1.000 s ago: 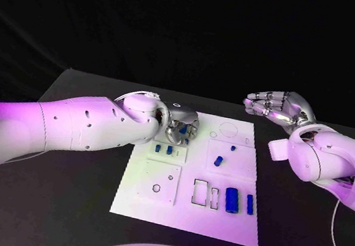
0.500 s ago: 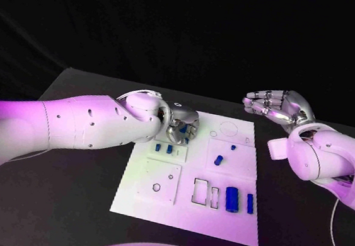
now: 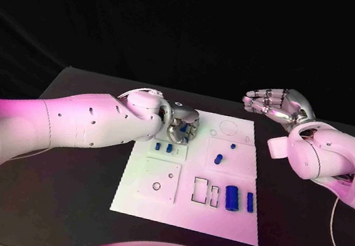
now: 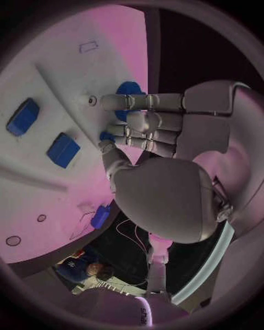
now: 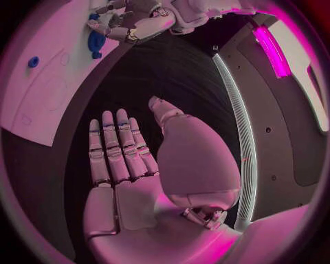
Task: Assemble the parts on the task board
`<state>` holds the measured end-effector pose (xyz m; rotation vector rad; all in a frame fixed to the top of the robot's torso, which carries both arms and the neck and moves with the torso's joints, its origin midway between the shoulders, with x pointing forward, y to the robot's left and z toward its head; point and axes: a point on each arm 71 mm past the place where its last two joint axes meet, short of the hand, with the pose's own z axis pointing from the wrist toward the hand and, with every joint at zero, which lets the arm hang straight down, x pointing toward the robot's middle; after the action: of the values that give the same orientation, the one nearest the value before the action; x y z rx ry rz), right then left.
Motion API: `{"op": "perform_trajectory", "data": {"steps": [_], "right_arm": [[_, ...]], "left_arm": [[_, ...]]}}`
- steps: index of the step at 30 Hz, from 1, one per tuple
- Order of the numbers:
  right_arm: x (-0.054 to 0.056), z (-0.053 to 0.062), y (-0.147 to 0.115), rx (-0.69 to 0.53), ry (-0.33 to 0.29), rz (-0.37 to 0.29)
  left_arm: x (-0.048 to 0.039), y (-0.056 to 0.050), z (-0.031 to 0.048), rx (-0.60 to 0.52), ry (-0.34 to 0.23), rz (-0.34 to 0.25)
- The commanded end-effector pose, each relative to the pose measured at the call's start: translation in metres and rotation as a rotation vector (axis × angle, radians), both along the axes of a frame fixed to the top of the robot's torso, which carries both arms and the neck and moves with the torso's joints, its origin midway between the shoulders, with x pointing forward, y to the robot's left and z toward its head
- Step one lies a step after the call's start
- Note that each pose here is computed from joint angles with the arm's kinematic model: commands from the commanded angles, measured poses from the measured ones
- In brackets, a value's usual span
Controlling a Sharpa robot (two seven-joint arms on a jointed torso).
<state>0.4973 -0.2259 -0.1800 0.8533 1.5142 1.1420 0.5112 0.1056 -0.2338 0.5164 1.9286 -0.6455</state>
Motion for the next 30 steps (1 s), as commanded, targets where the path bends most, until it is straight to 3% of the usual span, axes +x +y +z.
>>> {"op": "perform_trajectory", "data": {"steps": [1, 16, 30], "right_arm": [[-0.001, 0.001, 0.002, -0.001, -0.012, 0.016], [0.0, 0.001, 0.002, -0.001, -0.015, 0.017], [0.0, 0.001, 0.002, 0.0, -0.018, 0.018]], "left_arm": [[-0.0016, 0.002, -0.0073, 0.04, 0.04, 0.003], [-0.0008, 0.001, -0.0029, -0.018, -0.003, -0.009], [-0.0051, 0.003, 0.0087, -0.127, -0.056, -0.017]]}}
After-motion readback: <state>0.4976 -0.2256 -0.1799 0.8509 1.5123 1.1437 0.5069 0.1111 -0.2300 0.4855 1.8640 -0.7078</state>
